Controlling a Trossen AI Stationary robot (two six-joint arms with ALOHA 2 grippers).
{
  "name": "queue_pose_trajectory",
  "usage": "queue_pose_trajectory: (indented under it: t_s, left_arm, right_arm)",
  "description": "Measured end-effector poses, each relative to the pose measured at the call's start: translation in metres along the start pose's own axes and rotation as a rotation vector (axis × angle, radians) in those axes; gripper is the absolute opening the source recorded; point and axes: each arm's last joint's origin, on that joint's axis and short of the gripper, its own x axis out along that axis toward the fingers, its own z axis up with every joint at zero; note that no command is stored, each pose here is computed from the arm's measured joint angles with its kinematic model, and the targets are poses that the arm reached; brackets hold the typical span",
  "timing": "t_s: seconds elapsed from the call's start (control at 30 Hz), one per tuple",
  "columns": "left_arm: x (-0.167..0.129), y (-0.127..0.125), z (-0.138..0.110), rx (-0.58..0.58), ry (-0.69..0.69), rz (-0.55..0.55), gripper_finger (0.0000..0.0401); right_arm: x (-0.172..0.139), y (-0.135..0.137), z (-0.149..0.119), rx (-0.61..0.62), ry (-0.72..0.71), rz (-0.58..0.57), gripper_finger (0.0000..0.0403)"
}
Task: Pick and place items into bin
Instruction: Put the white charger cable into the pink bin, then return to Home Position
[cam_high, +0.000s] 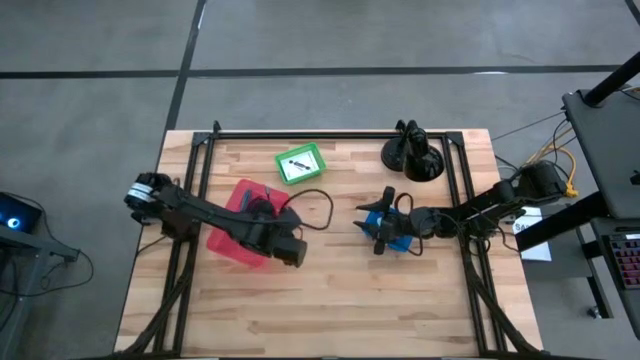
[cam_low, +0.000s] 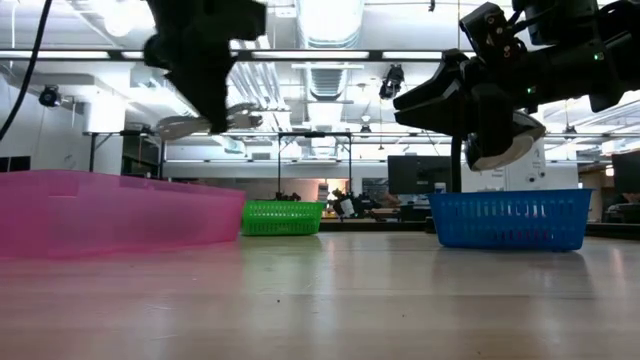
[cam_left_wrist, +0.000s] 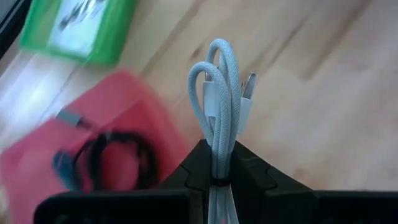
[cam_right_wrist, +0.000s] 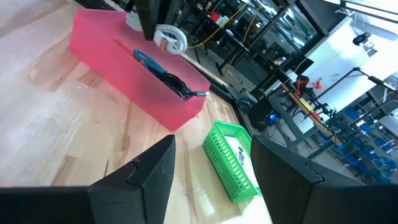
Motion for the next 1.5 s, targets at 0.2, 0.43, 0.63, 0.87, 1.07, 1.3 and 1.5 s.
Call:
queue_pose_trajectory:
  t_s: [0.2, 0.43, 0.63, 0.87, 1.07, 1.3, 1.5]
  left_arm:
    - [0.003, 0.019, -0.013, -0.218, 0.083, 0.120, 0.0022]
    - [0.015, 0.033, -0.034, -0.255, 0.203, 0.137, 0.0022]
    - [0.023, 0.044, -0.052, -0.314, 0.288, 0.157, 0.0022]
    - [0.036, 0.051, -0.069, -0.339, 0.389, 0.187, 0.0027]
    - [0.041, 0.054, -0.075, -0.368, 0.397, 0.228, 0.0099]
    - [0.042, 0.053, -0.073, -0.253, 0.338, 0.207, 0.0156]
    - [0.041, 0.049, -0.060, -0.094, 0.137, 0.137, 0.0160]
  right_arm:
    - [0.000, 0.000, 0.000, -0.002, 0.003, 0.002, 0.0196]
    - [0.000, 0.000, 0.000, -0.003, 0.004, 0.003, 0.0196]
    - [0.000, 0.000, 0.000, -0.003, 0.004, 0.003, 0.0196]
    - [0.000, 0.000, 0.000, -0.003, 0.005, 0.003, 0.0196]
    - [0.000, 0.000, 0.000, -0.003, 0.004, 0.003, 0.0196]
    - [0.000, 0.000, 0.000, -0.003, 0.004, 0.003, 0.0196]
    - [0.000, 0.000, 0.000, -0.002, 0.004, 0.003, 0.0196]
